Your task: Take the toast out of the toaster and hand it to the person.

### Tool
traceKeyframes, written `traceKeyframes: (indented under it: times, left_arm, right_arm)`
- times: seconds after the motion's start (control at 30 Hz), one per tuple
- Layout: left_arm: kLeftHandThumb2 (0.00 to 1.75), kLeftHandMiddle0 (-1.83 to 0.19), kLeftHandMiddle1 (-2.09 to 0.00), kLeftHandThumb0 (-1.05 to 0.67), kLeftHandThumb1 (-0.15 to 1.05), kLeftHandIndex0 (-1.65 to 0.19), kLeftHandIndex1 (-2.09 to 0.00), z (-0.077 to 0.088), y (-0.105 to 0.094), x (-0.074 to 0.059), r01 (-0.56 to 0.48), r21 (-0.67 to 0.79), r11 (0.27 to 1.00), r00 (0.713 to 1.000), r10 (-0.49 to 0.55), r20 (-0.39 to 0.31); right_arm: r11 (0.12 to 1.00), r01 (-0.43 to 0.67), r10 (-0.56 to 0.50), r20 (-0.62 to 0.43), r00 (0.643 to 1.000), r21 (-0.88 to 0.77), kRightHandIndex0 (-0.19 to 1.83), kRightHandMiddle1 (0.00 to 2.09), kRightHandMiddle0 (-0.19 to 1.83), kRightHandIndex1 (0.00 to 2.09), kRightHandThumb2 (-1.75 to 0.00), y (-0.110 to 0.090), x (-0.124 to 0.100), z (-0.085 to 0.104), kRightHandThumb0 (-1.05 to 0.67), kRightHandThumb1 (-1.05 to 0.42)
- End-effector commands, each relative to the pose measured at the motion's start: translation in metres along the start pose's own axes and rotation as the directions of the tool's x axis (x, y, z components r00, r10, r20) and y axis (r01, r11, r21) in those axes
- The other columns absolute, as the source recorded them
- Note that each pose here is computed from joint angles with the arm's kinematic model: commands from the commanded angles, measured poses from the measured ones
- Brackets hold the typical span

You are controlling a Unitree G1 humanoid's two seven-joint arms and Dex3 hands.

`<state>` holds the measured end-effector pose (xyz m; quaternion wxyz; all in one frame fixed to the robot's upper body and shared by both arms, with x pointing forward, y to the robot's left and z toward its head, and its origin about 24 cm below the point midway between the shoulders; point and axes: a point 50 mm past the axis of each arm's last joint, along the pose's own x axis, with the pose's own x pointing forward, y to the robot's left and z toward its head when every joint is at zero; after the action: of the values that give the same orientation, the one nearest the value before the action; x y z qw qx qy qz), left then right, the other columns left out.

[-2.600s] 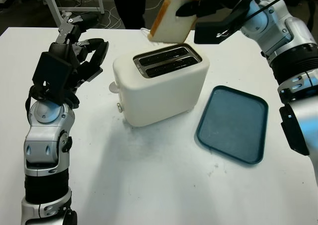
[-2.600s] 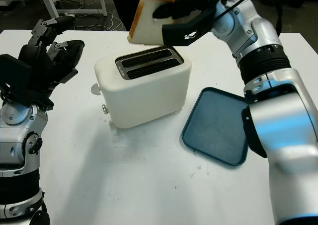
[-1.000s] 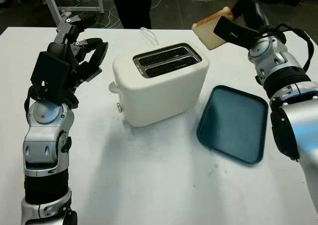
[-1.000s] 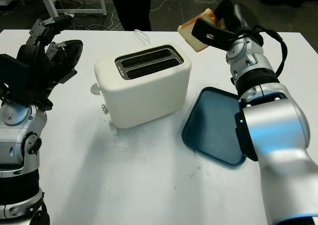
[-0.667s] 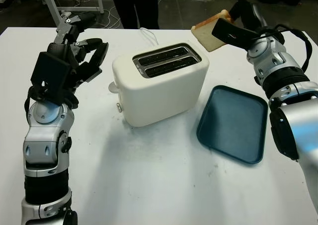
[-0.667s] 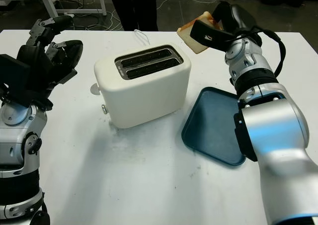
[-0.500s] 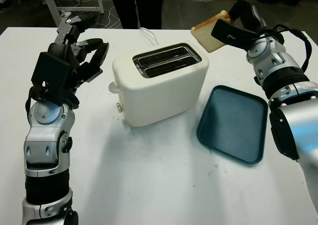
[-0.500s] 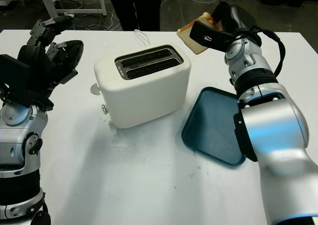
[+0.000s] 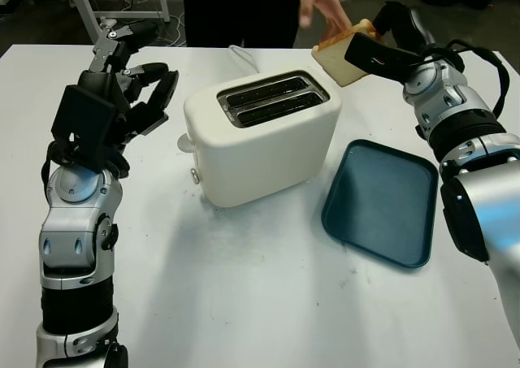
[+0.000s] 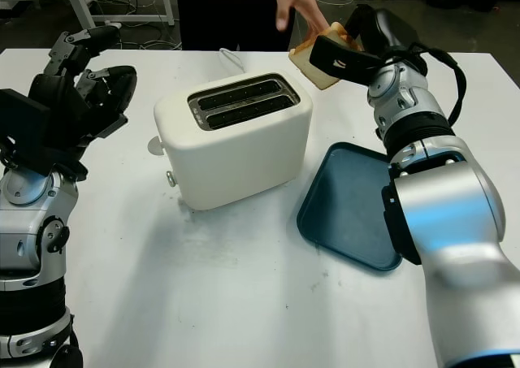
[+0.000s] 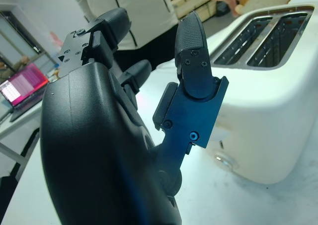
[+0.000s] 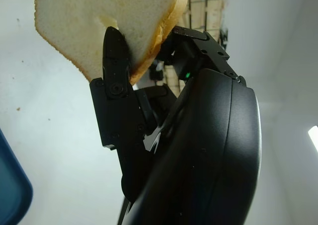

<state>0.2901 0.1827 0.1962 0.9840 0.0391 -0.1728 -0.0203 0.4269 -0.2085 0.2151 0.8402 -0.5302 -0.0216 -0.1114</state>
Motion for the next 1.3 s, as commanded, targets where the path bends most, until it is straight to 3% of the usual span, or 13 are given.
traceKeyframes:
  times: [0.0,1.03,1.27]
  left_arm:
    - [0.64,0.0,-1.07,-0.43,0.73,-0.02,-0.9,0.0012,0.0004,0.0015,0.009,0.009,1.0,1.0,-0.009,0.005]
    - [0.69,0.0,-1.07,-0.42,0.7,-0.02,-0.91,-0.0006,0.001,-0.0009,-0.001,0.002,1.0,1.0,0.001,0.004]
    - [0.7,0.0,-1.08,-0.43,0.7,-0.02,-0.91,-0.001,0.0012,-0.0008,0.0,0.007,1.0,1.0,0.0,0.003]
  right_arm:
    - [1.0,0.023,-0.023,0.008,1.0,-0.001,0.79,1.74,0.52,1.75,-0.3,-0.0065,0.001,-0.0004,-0.29,-0.92]
    - [1.0,0.003,-0.003,0.008,1.0,0.03,0.8,1.75,0.54,1.75,-0.3,-0.0017,0.0004,0.0018,-0.31,-0.92]
    - [0.998,0.043,-0.044,0.02,0.999,0.046,0.8,1.73,0.5,1.75,-0.33,-0.0017,0.0003,0.0061,-0.32,-0.92]
